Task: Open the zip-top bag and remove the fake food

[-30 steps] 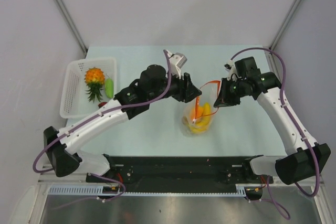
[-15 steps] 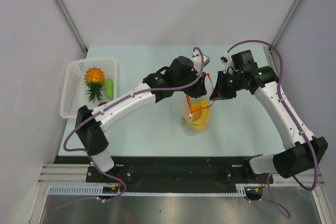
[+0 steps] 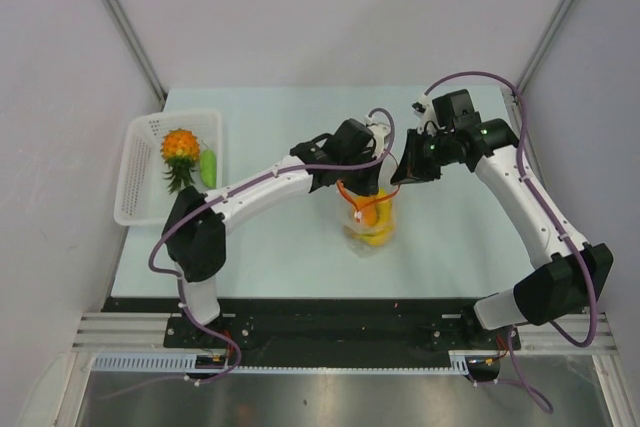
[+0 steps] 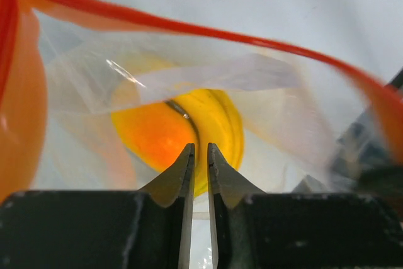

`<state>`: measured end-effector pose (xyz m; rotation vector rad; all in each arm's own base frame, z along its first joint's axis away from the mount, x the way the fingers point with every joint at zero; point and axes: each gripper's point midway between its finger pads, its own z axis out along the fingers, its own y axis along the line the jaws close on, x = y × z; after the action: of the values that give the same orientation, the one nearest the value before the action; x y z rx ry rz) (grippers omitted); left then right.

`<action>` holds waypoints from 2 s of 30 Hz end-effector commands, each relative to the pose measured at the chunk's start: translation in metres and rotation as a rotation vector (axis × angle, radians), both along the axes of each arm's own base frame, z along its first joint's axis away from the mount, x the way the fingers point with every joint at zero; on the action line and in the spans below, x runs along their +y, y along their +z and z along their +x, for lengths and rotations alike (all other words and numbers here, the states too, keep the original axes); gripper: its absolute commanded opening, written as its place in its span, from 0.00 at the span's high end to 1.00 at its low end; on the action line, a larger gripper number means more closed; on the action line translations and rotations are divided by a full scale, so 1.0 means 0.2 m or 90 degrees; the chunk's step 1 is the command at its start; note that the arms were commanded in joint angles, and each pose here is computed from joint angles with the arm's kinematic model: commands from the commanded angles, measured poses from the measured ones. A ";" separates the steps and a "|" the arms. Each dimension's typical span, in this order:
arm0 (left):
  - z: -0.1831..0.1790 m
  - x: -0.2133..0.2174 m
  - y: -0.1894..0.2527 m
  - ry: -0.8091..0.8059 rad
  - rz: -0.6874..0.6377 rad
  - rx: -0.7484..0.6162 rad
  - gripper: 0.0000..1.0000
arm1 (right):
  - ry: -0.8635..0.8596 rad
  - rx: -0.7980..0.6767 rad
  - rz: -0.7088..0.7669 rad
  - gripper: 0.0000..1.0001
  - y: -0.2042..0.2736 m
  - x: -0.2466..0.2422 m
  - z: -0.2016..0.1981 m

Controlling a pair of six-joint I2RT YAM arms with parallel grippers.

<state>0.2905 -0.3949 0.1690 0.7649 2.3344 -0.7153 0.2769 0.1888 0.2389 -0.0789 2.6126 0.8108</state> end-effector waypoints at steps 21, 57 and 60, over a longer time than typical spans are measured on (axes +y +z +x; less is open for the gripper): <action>0.09 0.10 -0.40 0.086 0.126 0.038 0.62 | -0.010 0.034 -0.014 1.00 -0.06 -0.04 -0.09; -0.08 0.05 -0.48 0.058 0.069 0.173 0.75 | -0.050 0.036 0.122 1.00 0.07 0.00 -0.15; -0.08 0.06 -0.51 0.060 0.081 0.168 0.64 | -0.048 0.035 0.119 1.00 0.07 0.00 -0.15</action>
<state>0.2717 -0.3872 0.0803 0.6365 2.6480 -0.7099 0.2484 0.1865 0.2406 0.1322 2.6101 1.0005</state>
